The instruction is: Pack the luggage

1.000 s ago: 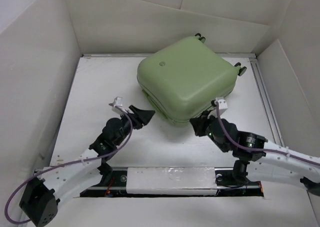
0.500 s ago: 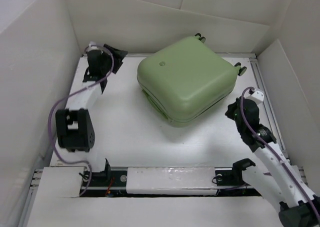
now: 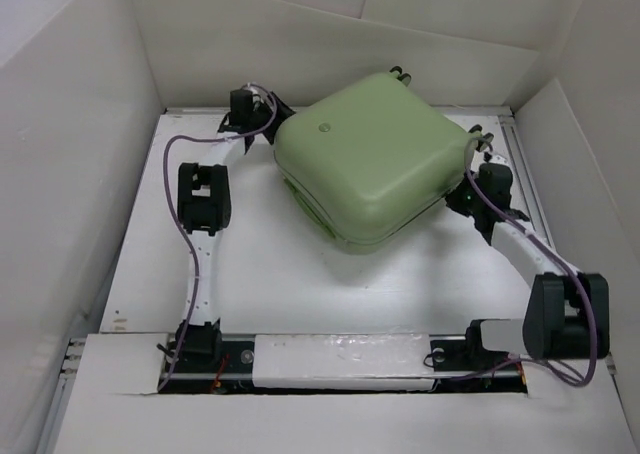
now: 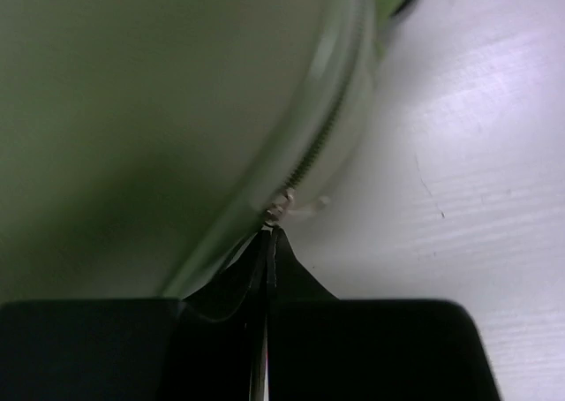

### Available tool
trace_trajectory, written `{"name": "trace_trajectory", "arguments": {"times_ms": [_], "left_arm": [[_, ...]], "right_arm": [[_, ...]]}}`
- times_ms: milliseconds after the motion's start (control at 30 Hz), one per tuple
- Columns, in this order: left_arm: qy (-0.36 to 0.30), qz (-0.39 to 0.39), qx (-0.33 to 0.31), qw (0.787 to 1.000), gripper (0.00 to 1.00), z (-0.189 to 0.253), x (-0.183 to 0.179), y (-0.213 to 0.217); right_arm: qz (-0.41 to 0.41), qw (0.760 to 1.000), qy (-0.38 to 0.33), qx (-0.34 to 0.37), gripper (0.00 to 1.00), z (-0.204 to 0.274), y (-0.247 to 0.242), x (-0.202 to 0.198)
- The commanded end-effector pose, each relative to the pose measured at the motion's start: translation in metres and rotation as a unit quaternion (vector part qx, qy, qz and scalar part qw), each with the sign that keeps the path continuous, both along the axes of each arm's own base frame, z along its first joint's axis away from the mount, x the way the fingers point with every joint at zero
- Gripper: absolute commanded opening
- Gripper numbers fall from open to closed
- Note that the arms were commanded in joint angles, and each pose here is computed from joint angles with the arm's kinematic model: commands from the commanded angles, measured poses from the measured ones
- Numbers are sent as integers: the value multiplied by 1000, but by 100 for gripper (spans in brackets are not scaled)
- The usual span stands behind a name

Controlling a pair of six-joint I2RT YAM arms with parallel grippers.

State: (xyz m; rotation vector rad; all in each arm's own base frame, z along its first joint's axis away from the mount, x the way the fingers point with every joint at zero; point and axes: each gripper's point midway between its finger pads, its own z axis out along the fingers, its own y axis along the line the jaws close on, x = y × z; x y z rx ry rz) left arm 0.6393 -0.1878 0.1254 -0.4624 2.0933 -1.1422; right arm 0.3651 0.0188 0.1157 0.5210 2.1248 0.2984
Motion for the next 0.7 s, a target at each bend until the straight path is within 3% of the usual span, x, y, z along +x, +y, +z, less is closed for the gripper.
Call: {"name": "trace_trajectory", "arguments": {"times_ms": [0,33,67,100,167,200,233,267,300,333,500,633,667], "left_arm": [[-52,-99,-48,993,65,48,-38,-51],[-102,-107,-67,987,62,69,-43,-53],[-58,-106,-77,990,62,32,-71,-56],[-79,-101,-104,986,61,70,-88,-54],[-108,-95,-112,983,61,85,-111,-53],[-74,-85,-111,987,59,59,-135,-47],[-109,-69,-116,985,59,94,-150,-41],[-130,-71,-118,982,59,104,-164,-38],[-102,-62,-117,986,59,79,-189,-36],[-133,-58,-120,982,59,104,-207,-30],[-116,-28,-112,986,60,93,-253,-14],[-104,-8,-98,990,63,92,-258,5],[-111,3,-94,989,64,99,-258,15]], "right_arm": [[151,983,-106,1,0,53,59,47],[186,977,-106,2,0,54,83,48],[213,970,-119,4,0,66,99,55],[233,967,-108,4,0,56,112,60],[278,953,-122,12,0,69,145,66],[296,949,-108,21,0,58,156,70],[318,941,-110,26,0,60,167,72],[343,932,-111,35,0,61,184,70],[363,923,-123,43,0,75,198,75],[369,923,-97,46,0,61,205,76],[393,913,-105,39,0,78,245,71],[379,916,-124,32,0,109,248,76],[375,918,-122,32,5,114,241,73]]}}
